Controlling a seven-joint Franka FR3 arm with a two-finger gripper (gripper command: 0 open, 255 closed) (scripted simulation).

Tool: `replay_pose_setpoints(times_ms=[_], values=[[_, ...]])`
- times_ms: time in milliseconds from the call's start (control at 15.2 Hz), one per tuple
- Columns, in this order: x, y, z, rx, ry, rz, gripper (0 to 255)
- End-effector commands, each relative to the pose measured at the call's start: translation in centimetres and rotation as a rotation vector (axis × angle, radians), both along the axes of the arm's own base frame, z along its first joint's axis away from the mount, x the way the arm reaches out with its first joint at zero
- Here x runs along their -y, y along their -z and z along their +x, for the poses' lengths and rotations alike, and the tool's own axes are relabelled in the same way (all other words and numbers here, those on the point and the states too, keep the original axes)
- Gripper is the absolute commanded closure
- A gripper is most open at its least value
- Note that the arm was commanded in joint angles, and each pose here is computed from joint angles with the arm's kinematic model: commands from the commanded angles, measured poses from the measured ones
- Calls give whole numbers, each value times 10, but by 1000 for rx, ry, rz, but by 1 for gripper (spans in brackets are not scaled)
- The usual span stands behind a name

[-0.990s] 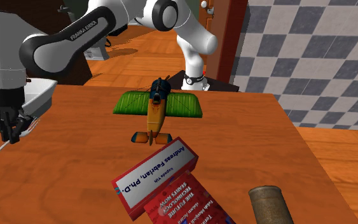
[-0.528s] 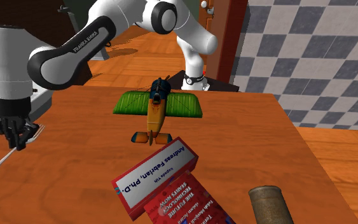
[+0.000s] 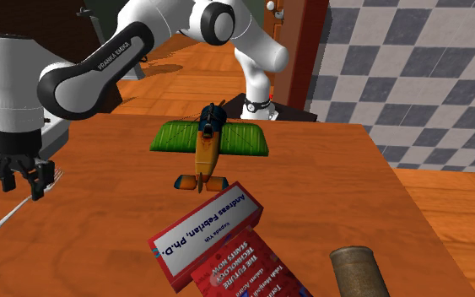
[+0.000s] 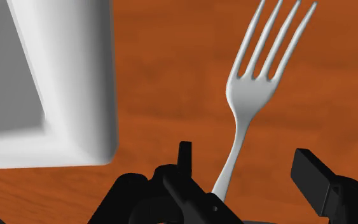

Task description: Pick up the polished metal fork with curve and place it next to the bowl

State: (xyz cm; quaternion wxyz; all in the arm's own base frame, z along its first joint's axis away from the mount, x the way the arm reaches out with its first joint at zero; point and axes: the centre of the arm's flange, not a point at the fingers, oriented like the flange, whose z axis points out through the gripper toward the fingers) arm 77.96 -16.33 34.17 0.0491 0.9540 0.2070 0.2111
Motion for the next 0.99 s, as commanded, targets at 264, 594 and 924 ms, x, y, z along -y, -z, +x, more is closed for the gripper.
replay_pose_setpoints(times_ms=[264, 594, 924], values=[[0, -12, -6, 0, 0, 0, 0], [0, -45, -21, 0, 0, 0, 0], [0, -45, -21, 0, 0, 0, 0]])
